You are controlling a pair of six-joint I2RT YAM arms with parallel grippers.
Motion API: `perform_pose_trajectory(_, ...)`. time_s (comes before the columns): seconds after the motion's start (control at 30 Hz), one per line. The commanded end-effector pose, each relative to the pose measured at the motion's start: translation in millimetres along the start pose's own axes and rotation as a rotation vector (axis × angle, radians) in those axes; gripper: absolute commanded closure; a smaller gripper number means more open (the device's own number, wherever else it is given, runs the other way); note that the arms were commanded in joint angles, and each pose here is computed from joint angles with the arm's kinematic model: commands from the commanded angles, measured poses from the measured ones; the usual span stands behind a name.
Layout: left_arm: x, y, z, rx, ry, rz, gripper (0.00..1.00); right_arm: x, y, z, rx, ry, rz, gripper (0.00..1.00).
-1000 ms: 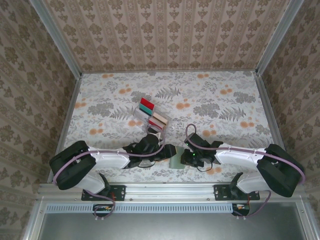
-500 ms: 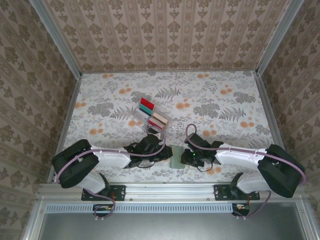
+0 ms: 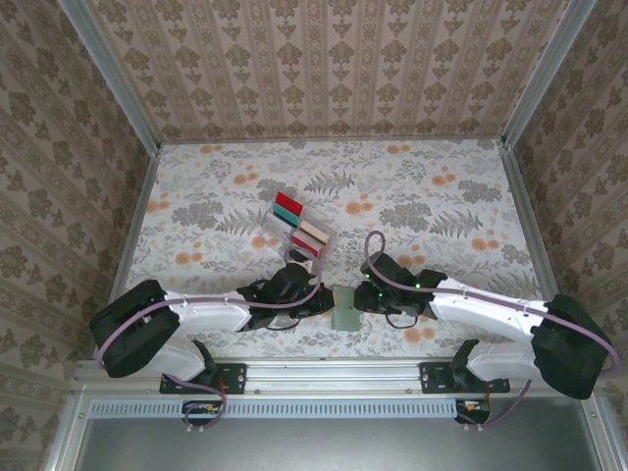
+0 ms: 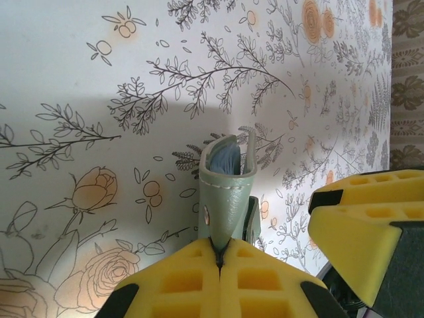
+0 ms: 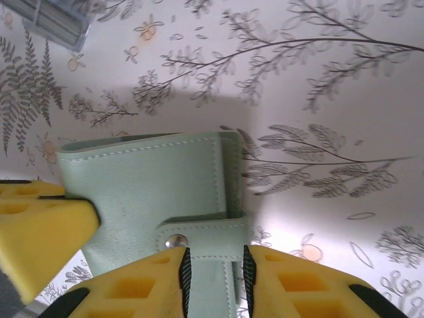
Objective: Put the credit cards into the card holder
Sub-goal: Pick up the card holder at the bottom-center of the table, then open the button on the card holder.
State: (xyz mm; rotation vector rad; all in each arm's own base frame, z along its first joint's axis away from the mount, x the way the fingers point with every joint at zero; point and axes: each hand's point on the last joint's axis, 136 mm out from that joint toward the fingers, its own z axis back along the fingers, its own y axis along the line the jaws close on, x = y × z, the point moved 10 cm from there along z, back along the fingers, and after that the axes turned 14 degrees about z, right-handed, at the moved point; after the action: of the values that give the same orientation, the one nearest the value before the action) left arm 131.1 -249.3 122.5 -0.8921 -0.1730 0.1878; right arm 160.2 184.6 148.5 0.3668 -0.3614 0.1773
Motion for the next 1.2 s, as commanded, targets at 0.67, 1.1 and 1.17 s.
perform_pose_trajectory(0.67, 1, 0, 2, 0.012, 0.021, -0.013, 1.0, -7, 21, -46, -0.343, 0.081, 0.204, 0.83)
perform_pose_trajectory(1.1, 3, 22, 13, 0.097, 0.008, 0.025, 1.0, -8, -20, -22, -0.353, 0.078, 0.098, 0.91)
perform_pose_trajectory(1.17, 4, 20, 13, 0.095, 0.009, 0.018, 1.0, -9, -24, -21, -0.351, 0.086, 0.092, 0.91)
